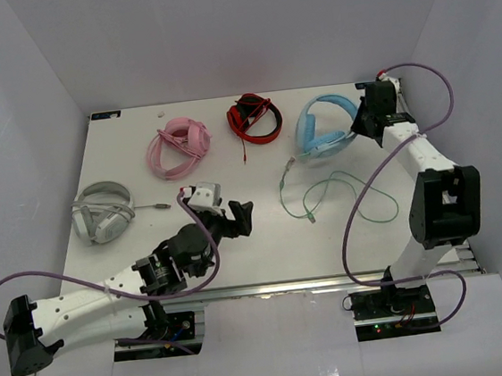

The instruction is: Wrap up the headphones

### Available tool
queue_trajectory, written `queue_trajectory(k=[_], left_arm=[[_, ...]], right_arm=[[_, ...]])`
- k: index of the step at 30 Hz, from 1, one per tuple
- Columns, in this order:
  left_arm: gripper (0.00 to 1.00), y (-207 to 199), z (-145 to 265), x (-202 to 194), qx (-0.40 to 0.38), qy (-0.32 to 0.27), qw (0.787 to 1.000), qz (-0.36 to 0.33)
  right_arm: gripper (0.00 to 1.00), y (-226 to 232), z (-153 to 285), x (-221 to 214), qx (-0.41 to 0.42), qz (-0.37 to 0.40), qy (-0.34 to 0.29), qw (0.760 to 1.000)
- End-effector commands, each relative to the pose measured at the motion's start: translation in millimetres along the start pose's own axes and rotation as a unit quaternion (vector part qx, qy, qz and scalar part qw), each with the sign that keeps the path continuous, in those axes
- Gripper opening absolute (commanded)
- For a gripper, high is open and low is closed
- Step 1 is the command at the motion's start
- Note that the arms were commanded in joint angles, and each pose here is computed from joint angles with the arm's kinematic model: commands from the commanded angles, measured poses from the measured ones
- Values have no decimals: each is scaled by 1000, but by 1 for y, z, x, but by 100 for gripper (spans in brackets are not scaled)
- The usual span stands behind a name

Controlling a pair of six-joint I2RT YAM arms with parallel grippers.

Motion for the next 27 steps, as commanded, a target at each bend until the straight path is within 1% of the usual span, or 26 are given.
queue_trajectory(k=[1,2,5,9,10,12,15,18,22,26,27], left_arm=[[91,-15,15,63,-81,21,996,1],[92,-19,19,73,-105,30,994,-9],[96,-20,26,107,-132,28,990,-31],[96,-26,15,116,-124,80,984,-101],[96,-27,11,114,-116,99,981,-122],[95,-29,4,103,-107,145,970,-163],[94,-41,-8,90,-121,189,954,-198],[91,-45,-14,74,-120,223,941,-223],[89,-43,-19,55,-110,244,930,-253],[87,-39,-21,48,-97,256,922,-276],[86,-37,-22,46,-89,260,917,-290]], right_arm=[[8,44,59,0,141,86,-2,986],[8,49,72,-12,179,98,16,979],[8,70,106,-51,238,149,47,959],[8,82,138,-101,274,209,104,933],[8,83,146,-114,283,219,115,927],[8,81,159,-124,288,225,114,924],[8,78,172,-135,298,219,117,922],[8,76,181,-147,324,219,124,912],[8,75,186,-158,351,219,137,900],[8,76,192,-165,370,223,152,889],[8,76,196,-165,379,223,151,885]])
Point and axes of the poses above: each gripper's point midway between its finger pads, its own z axis back along the fingers, its own y axis along the line the jaws close on, x = y × z, the point moved 7 cm from there along z, back along the fingers, and after that the axes turned 13 degrees about -z, right-handed, at the moved point
